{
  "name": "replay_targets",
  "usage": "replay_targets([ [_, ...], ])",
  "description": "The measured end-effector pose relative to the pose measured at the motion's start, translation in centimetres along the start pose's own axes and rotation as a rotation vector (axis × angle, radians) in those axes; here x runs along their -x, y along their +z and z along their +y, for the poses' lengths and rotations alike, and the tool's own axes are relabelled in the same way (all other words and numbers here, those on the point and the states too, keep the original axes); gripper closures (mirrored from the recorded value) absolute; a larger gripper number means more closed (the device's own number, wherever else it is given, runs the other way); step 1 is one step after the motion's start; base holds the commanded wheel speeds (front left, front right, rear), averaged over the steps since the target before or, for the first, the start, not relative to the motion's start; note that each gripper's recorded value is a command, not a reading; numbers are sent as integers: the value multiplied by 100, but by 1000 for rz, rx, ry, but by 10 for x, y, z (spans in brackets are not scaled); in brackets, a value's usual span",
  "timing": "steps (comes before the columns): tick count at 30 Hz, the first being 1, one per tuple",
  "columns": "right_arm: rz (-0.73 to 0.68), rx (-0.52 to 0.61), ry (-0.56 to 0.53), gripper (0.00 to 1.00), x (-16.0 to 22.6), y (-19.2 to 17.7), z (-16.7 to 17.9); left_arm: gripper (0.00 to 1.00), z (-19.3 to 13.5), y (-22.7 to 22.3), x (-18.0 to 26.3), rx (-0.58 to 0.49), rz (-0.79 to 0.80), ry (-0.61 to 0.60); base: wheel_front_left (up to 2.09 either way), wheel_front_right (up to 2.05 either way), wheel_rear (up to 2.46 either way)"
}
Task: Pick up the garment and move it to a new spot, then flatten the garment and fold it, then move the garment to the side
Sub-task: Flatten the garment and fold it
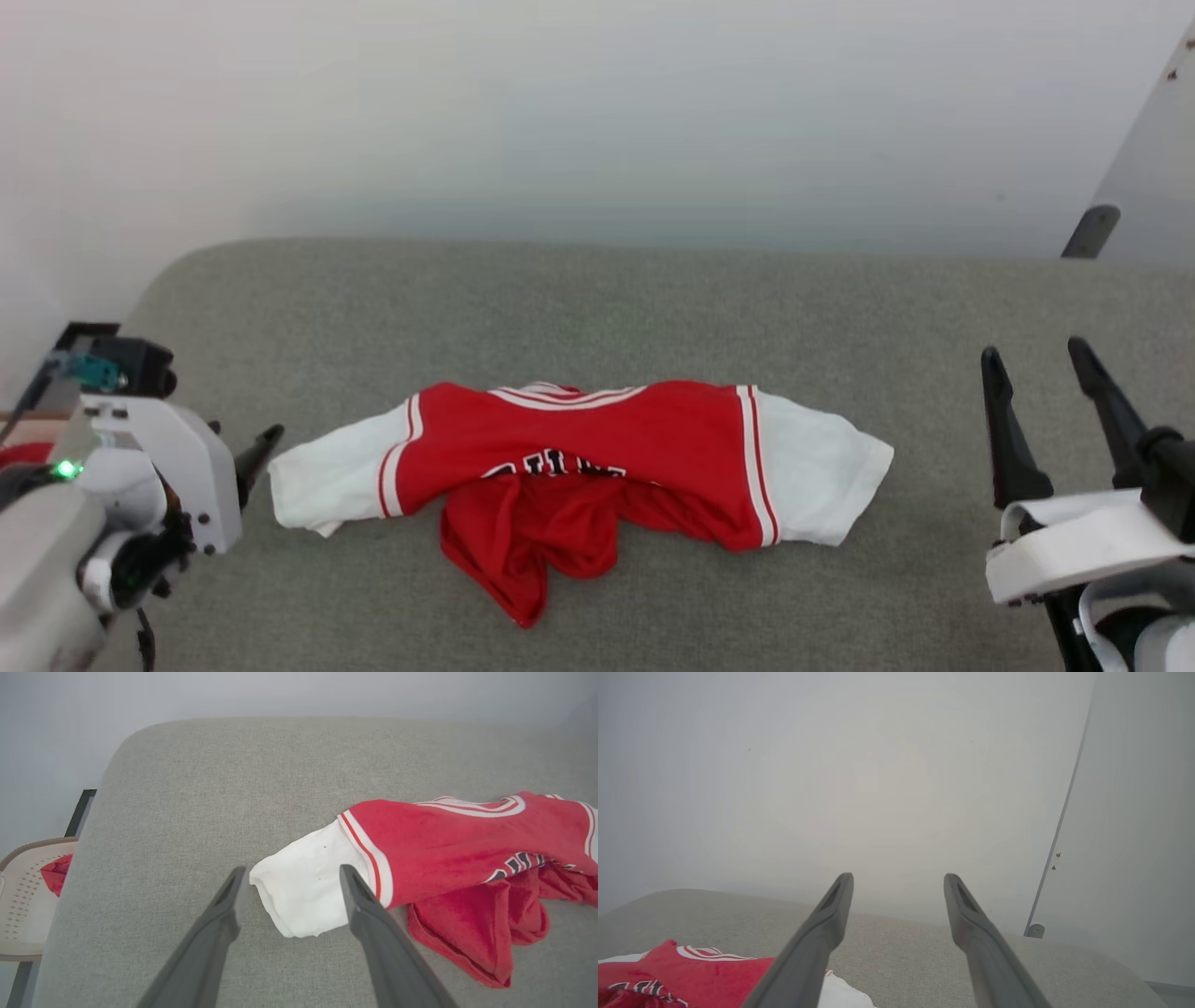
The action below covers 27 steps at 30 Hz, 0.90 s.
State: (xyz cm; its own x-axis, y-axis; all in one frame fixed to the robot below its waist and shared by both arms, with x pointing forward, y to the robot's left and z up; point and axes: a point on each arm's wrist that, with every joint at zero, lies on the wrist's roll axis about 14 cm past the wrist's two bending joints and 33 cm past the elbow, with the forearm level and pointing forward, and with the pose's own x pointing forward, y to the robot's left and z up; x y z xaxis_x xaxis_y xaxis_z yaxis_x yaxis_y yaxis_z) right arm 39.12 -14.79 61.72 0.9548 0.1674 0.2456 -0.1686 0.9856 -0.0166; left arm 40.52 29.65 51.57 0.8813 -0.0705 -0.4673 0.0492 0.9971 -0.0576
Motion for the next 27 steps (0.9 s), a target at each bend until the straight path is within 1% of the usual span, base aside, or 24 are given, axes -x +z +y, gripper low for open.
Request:
replay_targets([
  [6,7,20,2,0,-17,-5,-6,0,10,-16,-29,7,139,22,0,0,0],
  [13,51,34,-6,0,-32,-26,-15,0,18,-45,-63,24,295,49,0,0,0],
  [17,82,39,-7,0,-39,-39,-18,0,22,-71,-76,34,399,69,0,0,0],
  [22,109,51,-4,0,-44,-51,-20,0,24,-88,-88,51,463,84,0,0,0],
  [27,132,61,5,0,-50,-57,-21,0,24,-95,-96,77,490,91,0,0,0],
])
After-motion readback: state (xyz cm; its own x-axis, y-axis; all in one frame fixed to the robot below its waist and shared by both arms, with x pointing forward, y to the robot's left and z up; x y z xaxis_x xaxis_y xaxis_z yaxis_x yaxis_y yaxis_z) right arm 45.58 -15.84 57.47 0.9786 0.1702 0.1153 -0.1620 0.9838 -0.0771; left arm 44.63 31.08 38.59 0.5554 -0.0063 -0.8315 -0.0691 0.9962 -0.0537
